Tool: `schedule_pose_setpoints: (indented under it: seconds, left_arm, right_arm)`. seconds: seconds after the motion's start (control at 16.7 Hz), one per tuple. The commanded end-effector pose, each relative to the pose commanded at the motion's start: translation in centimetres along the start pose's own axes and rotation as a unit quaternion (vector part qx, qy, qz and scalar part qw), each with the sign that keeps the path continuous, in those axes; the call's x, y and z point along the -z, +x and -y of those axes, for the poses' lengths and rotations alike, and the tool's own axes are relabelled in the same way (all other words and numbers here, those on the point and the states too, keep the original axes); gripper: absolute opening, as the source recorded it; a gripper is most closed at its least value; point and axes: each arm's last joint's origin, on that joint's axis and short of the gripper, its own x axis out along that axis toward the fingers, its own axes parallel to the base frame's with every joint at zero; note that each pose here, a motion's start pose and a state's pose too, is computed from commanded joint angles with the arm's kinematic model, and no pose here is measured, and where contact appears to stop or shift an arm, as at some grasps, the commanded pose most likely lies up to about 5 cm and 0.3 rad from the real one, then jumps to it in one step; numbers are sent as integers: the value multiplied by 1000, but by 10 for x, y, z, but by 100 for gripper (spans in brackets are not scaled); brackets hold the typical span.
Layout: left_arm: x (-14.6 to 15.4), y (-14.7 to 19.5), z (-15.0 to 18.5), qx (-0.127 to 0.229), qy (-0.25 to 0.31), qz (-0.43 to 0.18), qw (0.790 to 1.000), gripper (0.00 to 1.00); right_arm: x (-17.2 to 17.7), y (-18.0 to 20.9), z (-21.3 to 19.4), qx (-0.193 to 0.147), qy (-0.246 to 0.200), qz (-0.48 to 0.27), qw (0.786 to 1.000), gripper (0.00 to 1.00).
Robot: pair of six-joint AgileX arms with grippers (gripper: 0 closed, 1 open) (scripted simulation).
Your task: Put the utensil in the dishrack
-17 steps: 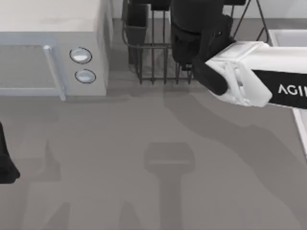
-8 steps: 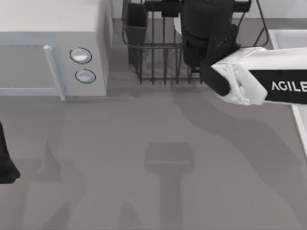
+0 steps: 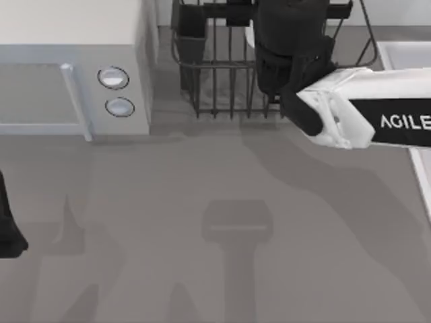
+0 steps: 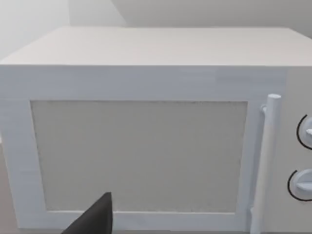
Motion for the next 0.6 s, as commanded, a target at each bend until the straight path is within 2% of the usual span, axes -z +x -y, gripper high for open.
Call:
schedule_pose_setpoints:
  seconds: [0.24, 0.6]
  left_arm:
    - [0, 0, 0, 0, 0, 0, 1000, 100]
    - [0, 0, 0, 0, 0, 0, 1000, 100]
  right_arm:
    - [0, 0, 0, 0, 0, 0, 1000, 98]
    - [0, 0, 0, 0, 0, 0, 1000, 100]
